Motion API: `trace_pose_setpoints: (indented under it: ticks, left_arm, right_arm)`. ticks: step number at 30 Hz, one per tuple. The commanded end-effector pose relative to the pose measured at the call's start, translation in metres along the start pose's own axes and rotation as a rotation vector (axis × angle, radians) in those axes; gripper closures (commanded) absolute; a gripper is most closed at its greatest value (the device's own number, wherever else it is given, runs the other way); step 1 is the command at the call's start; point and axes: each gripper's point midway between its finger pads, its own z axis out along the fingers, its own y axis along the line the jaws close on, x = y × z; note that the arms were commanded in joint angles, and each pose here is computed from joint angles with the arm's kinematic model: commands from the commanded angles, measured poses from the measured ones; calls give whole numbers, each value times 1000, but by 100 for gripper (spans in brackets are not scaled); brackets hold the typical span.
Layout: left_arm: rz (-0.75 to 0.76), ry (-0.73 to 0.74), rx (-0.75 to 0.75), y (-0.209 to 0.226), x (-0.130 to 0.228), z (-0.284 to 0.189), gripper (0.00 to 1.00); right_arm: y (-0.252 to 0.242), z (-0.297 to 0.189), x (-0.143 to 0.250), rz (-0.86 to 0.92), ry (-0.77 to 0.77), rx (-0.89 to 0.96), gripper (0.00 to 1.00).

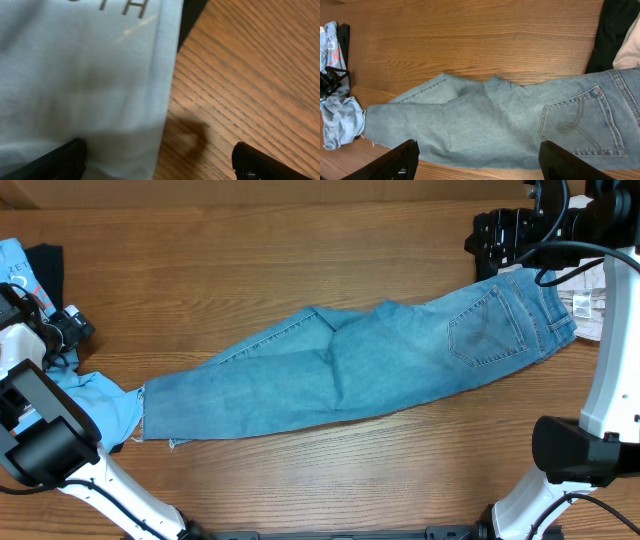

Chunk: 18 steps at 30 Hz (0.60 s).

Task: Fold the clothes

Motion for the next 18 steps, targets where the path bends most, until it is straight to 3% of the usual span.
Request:
trace_pose_setpoints:
  ticks: [1,7,18]
  left_arm:
    - [20,52,90,-11,15,17,5]
    - [30,249,152,-19,80,68,5]
    - [495,185,122,-124,80,70,5]
  right_arm:
    - [-3,-1,-1,-6,-4,1,19]
    - [-3,-1,-1,-6,-4,1,19]
    - [-2,-1,-1,-5,-4,-2,19]
